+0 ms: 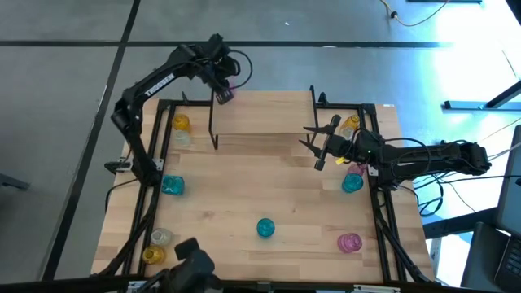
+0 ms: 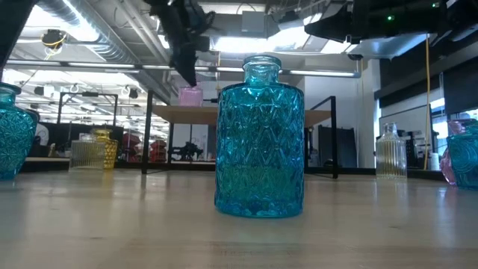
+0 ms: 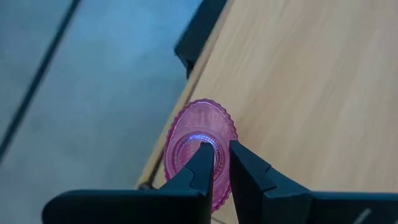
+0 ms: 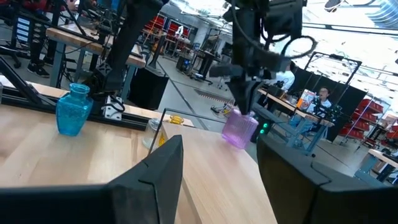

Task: Sort vases onto shelf
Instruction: Put the top left violet flower vase on the shelf

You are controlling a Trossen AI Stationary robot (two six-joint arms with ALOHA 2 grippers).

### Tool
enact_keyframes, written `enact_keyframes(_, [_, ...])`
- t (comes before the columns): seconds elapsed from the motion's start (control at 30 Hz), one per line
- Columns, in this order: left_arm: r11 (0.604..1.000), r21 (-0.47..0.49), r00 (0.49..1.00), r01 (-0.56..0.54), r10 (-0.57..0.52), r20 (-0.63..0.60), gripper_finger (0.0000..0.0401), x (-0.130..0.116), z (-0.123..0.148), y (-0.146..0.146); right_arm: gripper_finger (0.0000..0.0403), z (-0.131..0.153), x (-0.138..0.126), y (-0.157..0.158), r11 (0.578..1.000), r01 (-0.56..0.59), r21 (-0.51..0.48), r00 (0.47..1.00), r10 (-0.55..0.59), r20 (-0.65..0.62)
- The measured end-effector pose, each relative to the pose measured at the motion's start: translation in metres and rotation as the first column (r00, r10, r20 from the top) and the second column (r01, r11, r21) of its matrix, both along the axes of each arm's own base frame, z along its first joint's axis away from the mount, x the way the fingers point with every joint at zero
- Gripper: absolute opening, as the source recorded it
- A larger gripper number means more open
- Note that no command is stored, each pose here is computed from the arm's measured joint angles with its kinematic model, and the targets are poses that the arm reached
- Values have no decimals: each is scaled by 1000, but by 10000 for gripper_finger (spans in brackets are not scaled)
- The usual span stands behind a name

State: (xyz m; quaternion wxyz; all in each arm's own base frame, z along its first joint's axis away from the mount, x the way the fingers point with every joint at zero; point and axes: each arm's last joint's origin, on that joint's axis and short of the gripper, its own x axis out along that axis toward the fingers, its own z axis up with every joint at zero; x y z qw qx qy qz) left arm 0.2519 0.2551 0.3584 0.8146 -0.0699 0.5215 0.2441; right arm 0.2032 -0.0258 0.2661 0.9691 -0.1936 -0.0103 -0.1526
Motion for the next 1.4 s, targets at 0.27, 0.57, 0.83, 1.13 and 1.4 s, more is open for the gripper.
enact_keyframes(0.27, [996, -9, 995, 93, -94, -17, 29, -2, -3, 3, 193, 0, 0, 0, 1000, 0, 0, 1000, 0, 1])
enact_keyframes(0.57, [989, -28, 988, 145, -147, -52, 36, -4, -5, 0, 193, 0, 0, 0, 1000, 0, 0, 1000, 0, 1])
enact_keyframes(0.83, [993, -18, 992, 113, -114, -63, 38, -4, -5, 1, 193, 0, 0, 0, 1000, 0, 0, 1000, 0, 1])
enact_keyframes(1.13, [994, -18, 992, 109, -110, -58, 39, -3, -5, 0, 193, 0, 0, 0, 1000, 0, 0, 1000, 0, 1])
enact_keyframes(1.4, [992, -4, 990, 122, -122, -70, 75, 3, -5, -5, 193, 0, 0, 0, 1000, 0, 0, 1000, 0, 1])
